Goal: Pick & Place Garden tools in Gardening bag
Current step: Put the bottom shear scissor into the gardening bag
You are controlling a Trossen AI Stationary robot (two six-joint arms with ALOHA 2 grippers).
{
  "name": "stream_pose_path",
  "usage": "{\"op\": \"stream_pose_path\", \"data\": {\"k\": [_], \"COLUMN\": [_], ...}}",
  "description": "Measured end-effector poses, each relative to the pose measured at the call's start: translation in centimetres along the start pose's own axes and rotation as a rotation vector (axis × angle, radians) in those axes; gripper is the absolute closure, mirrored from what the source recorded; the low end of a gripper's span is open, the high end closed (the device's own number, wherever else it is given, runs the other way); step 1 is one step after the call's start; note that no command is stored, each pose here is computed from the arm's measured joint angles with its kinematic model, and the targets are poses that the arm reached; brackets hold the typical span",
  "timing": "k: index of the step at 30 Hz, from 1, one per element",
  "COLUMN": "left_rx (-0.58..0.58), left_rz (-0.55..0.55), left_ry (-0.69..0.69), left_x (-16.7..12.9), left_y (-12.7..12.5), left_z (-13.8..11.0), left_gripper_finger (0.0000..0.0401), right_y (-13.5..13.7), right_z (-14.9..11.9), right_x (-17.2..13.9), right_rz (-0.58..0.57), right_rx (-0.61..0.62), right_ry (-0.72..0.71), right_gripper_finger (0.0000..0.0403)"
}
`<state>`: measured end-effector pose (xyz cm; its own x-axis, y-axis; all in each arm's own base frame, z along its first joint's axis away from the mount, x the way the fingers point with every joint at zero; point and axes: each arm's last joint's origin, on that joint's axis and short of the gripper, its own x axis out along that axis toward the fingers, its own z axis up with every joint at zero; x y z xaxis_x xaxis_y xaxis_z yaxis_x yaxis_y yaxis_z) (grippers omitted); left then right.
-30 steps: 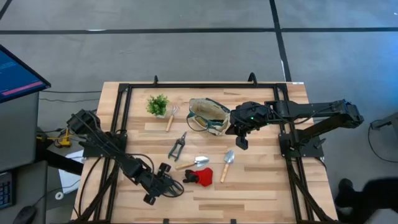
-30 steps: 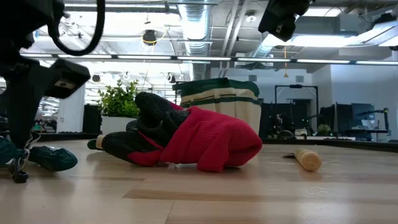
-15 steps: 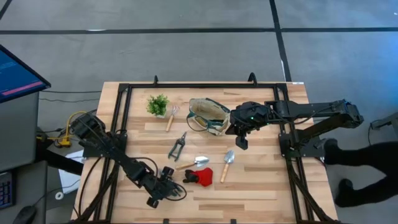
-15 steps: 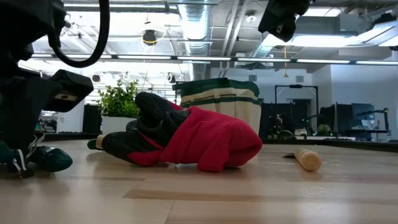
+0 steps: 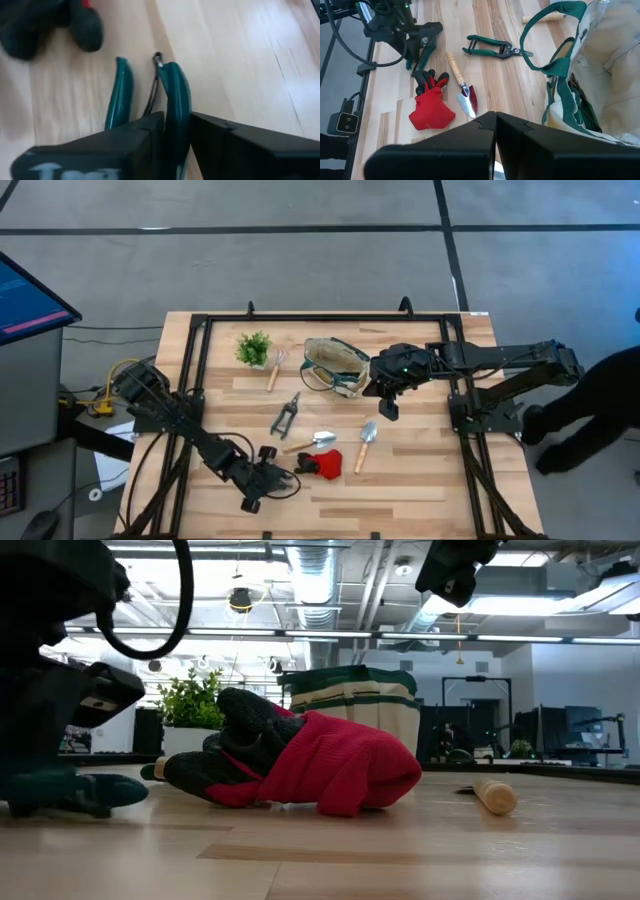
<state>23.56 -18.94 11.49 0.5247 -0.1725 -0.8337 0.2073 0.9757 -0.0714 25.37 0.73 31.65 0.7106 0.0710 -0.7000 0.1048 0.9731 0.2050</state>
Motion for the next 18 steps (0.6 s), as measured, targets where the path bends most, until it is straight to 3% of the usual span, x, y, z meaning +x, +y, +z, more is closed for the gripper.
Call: {"op": "stream_pose_path", "data": {"k": [3,7,13,18], "left_rx": [-0.102,-0.123,-0.166,-0.275], "left_rz": [0.009,-0.003,-0.052,-0.094], "left_ry": [-0.004,-0.05,-0.153,-0.256], "left_x": [-0.6,-2.0,-5.1,-8.4], "left_y": [0.1,0.2,0.6,1.7], "left_z": [0.1,0.7,2.3,3.6], "left_gripper_finger": [0.034,0.0355,0.0348,0.035], "right_y": [0.0,0.0,0.0,0.0], "right_z": [0.0,0.0,0.0,0.0], "right_x": [0.0,0.0,0.0,0.0], "right_rz": [0.0,0.0,0.0,0.001], "right_rx": [0.0,0.0,0.0,-0.001], "right_ry": [0.0,0.0,0.0,0.0], "right_gripper_finger": [0.0403,0.0403,0.0403,0.0403]}}
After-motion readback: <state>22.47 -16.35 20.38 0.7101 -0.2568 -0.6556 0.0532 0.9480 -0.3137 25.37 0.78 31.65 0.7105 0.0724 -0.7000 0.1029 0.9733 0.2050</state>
